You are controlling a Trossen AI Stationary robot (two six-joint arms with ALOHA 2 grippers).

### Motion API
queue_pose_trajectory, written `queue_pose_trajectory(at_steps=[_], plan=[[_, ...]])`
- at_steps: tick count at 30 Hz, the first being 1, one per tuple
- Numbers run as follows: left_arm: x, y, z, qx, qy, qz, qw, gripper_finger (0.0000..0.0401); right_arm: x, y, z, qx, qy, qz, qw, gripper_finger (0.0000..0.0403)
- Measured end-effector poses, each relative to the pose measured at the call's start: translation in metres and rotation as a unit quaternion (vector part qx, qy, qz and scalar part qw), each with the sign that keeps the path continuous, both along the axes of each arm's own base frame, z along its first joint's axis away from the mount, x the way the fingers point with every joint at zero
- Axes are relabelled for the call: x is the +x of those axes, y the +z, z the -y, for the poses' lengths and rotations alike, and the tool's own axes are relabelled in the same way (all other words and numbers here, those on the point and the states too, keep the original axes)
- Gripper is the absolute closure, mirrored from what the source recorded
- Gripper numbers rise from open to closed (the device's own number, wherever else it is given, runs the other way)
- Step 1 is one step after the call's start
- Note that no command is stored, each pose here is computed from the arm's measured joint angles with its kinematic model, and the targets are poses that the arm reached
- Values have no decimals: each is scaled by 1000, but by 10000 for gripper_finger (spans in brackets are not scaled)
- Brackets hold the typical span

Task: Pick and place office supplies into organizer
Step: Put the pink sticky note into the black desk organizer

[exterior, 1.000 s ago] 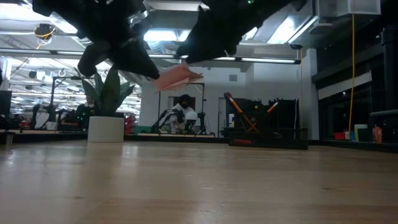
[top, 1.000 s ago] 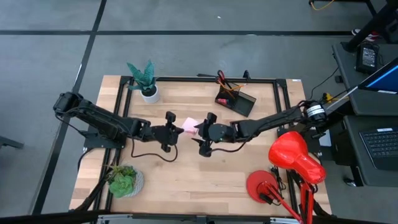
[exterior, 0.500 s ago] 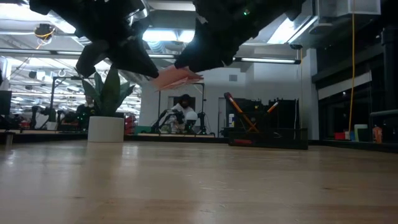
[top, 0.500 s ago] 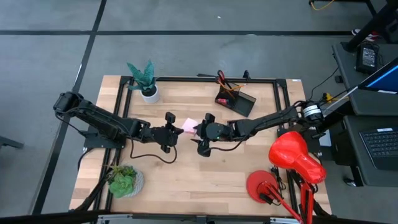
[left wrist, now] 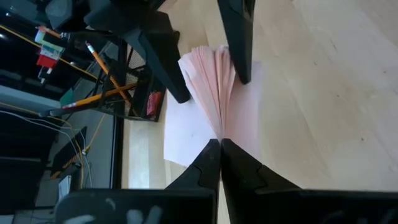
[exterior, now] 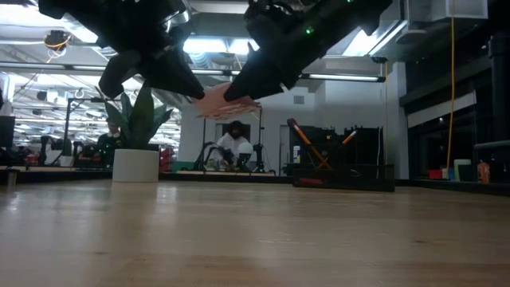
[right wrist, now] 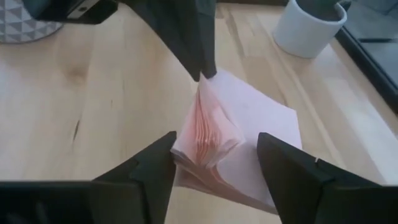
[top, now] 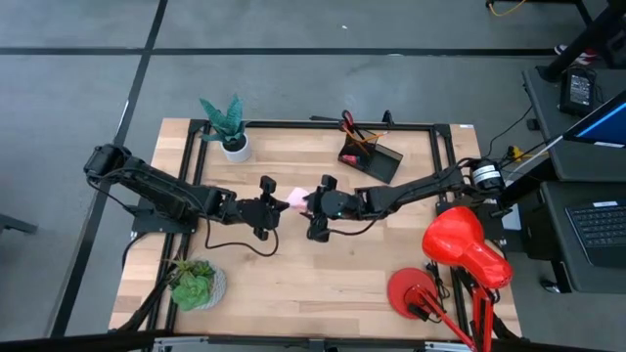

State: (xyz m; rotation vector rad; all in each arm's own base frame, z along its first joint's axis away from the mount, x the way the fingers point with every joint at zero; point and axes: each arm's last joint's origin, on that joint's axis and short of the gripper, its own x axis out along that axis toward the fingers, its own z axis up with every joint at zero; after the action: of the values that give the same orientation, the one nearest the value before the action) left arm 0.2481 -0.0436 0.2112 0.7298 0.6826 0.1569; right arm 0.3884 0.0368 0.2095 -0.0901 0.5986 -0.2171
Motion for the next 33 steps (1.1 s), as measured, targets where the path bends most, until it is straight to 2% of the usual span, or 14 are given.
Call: queue_pose_trajectory(at_steps=[7,18,26,33], plan=[[0,0,0,0,0,0,1000,399,1,1,0,-21,15,1,1000,234],[0,0,0,-1,0,0,1000,399,1,1,-1,-23,17,-1,1000,386],[0,0,0,-12,2,3,1000,393,0,1,-4,-34,28,-5,999,395],[-1,-1,0,-5,11,0,1000,354,-3,-2,-6,-43,32,-28,998,396]])
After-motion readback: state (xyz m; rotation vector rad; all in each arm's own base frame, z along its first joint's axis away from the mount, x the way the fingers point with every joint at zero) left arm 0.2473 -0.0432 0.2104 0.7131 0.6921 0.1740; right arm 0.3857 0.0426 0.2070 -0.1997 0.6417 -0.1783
